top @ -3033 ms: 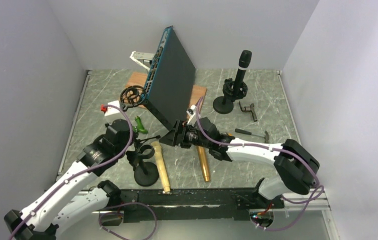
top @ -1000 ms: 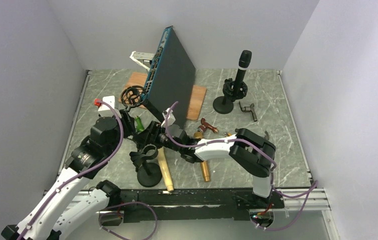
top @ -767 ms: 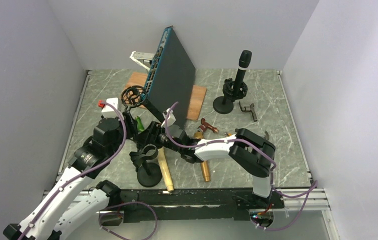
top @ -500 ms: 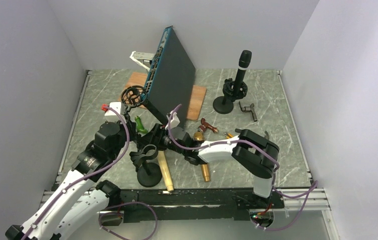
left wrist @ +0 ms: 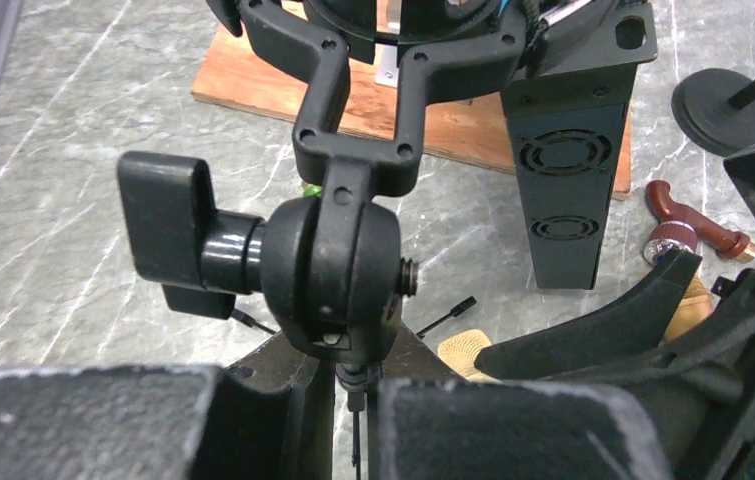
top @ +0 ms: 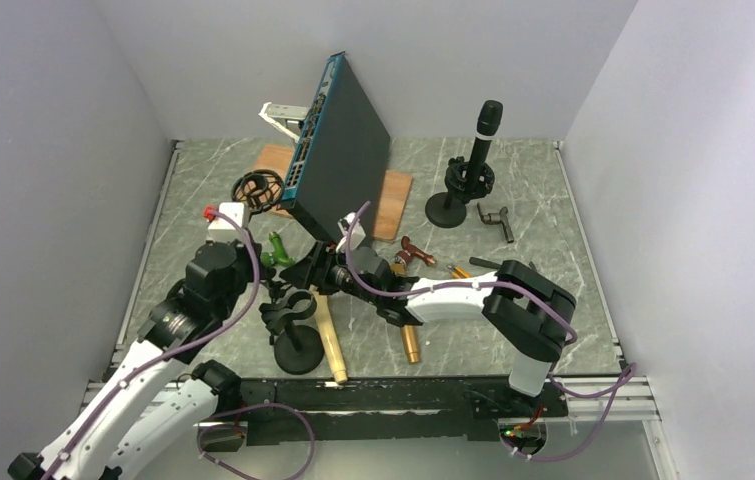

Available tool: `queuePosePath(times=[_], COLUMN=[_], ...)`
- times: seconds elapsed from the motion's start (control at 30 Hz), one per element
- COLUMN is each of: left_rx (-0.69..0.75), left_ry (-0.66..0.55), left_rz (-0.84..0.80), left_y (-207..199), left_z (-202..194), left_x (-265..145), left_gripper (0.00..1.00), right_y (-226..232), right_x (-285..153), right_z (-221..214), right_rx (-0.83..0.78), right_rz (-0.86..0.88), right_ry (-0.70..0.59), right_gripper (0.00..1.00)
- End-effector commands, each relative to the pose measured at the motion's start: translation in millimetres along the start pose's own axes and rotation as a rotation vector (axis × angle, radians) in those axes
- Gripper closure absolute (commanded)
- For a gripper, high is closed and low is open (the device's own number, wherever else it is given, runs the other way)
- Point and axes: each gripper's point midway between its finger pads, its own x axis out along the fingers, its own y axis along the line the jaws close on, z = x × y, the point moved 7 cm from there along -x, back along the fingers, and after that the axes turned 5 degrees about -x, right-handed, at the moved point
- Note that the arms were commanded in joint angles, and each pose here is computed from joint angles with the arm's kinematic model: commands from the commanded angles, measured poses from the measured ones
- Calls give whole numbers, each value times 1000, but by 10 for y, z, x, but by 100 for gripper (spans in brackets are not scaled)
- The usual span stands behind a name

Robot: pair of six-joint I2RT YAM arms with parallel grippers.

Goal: Remove the microphone from the stand

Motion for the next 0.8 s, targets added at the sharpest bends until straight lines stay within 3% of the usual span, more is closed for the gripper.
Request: queuePosePath(times=[0.0, 0.13, 0.27, 0.63, 0.77], left_rx=[-102, -163, -253, -291, -304], left_ry=[-188, -259, -251, -252, -246], left_rz=[26, 86, 96, 101, 86], left_y=[92, 207, 206, 175, 154], left_z=[486, 690, 826, 975, 979], left_x=[-365, -589, -729, -787, -794], left_gripper=[100, 100, 100, 100, 100], right_y=[333, 530, 714, 1085, 1165], right_x=[-19, 18, 51, 14, 81], right_z=[212, 327, 421, 613, 602], right_rx=[-83, -151, -173, -193, -178], right_rz=[89, 113, 146, 303, 340], right_ry=[-13, 17, 34, 94, 127], right_gripper=[30, 30, 29, 26, 29])
